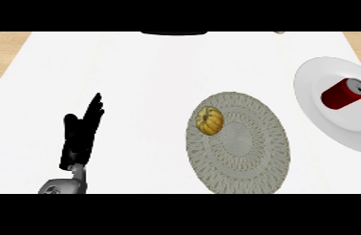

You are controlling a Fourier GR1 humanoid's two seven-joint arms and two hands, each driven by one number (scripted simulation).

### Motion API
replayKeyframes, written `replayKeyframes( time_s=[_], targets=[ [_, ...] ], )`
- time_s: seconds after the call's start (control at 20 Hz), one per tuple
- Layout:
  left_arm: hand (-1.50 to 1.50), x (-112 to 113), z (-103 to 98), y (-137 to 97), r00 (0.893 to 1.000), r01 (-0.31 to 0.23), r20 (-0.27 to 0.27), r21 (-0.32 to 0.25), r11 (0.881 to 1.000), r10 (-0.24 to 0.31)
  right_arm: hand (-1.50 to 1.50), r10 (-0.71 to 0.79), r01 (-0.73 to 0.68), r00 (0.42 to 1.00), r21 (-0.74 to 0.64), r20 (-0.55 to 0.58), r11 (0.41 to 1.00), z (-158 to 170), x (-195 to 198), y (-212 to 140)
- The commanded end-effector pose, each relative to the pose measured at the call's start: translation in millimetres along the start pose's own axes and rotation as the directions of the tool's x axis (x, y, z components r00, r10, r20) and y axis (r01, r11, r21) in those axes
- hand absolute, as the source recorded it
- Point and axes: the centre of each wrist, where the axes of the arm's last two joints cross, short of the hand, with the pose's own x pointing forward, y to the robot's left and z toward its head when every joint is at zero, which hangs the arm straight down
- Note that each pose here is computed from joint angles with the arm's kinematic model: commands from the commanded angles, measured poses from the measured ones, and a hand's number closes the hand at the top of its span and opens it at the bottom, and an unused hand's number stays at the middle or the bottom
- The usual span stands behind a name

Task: Pick the can from the placemat and place it in the plate

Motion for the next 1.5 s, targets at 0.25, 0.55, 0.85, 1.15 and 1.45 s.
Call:
replayKeyframes(
  time_s=[0.25,0.55,0.85,1.15,1.45],
  targets=[
    [0.0,-6,-4,3,1.0,0.006,-0.001,0.023,1.0,-0.006,-1.5,0.025,-0.025,1.0,-0.027,-0.017,0.999,23,-7,-30],
    [0.0,-1,-8,5,1.0,0.004,0.012,-0.006,1.0,-0.004,-1.5,0.045,-0.05,0.998,-0.106,-0.041,0.993,26,-7,-37],
    [0.0,0,3,13,1.0,0.002,0.005,-0.004,1.0,-0.002,-1.5,0.049,-0.052,0.998,-0.14,-0.024,0.989,43,-13,-53],
    [0.0,1,-2,18,1.0,-0.005,0.017,-0.01,1.0,0.005,-1.5,0.056,-0.072,0.995,-0.218,-0.081,0.973,50,-17,-55],
    [0.0,-3,2,8,1.0,0.004,-0.003,-0.005,1.0,-0.005,-1.5,0.091,-0.112,0.99,-0.22,-0.104,0.969,61,-25,-56]
  ],
)
